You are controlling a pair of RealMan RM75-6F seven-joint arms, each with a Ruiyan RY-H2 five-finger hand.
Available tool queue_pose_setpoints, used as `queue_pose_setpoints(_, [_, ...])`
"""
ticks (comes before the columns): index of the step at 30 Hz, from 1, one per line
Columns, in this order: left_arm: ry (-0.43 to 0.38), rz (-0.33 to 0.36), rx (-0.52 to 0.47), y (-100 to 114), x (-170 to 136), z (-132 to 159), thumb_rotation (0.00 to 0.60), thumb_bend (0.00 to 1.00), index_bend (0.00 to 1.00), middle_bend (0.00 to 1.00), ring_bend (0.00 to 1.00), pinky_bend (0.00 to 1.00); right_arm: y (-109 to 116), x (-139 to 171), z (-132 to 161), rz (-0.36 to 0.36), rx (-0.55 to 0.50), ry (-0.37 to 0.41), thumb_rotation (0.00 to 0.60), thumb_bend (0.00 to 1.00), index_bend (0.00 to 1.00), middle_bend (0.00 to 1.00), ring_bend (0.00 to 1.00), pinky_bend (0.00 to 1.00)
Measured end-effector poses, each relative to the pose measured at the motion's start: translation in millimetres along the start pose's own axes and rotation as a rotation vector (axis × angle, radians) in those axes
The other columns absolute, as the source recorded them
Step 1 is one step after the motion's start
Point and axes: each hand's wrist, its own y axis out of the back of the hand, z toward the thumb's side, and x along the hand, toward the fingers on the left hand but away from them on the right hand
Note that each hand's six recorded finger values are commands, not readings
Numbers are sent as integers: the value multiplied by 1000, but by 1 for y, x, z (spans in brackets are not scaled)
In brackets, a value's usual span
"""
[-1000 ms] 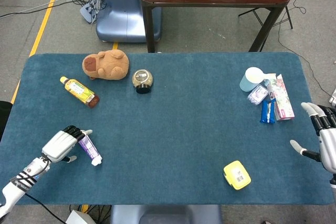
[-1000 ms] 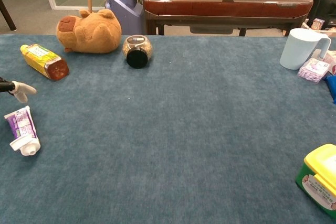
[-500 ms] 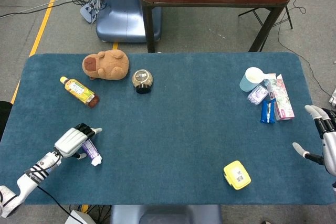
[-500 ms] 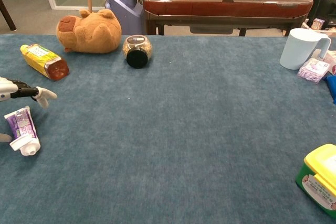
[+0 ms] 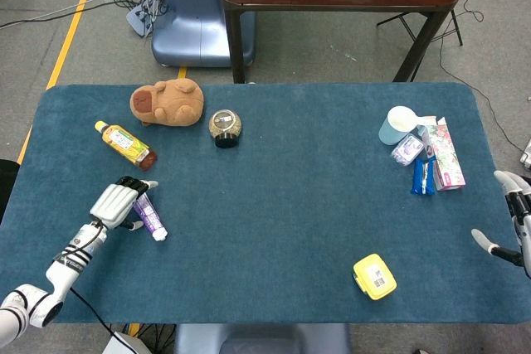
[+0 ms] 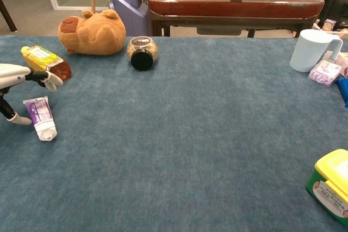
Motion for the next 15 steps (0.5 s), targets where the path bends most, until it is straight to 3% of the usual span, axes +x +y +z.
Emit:
queue_pose_setpoints(4, [13,-46,7,0,1,0,600,132,257,237,185,79,-1,1,-2,-2,-5,0,600,38,143,190,155,152])
queue_pose_setpoints(11, [13,-159,51,5,-5,0,600,236,269,190,100,56,-3,2,-3,-2,-13,0,600,38,142,190,155,152])
queue_pose_setpoints(15, [6,-187,88,6,-4,4,600,248,271,161,61,42,-2,3,-4,-5,-14,-2,600,38,142,190,155,152])
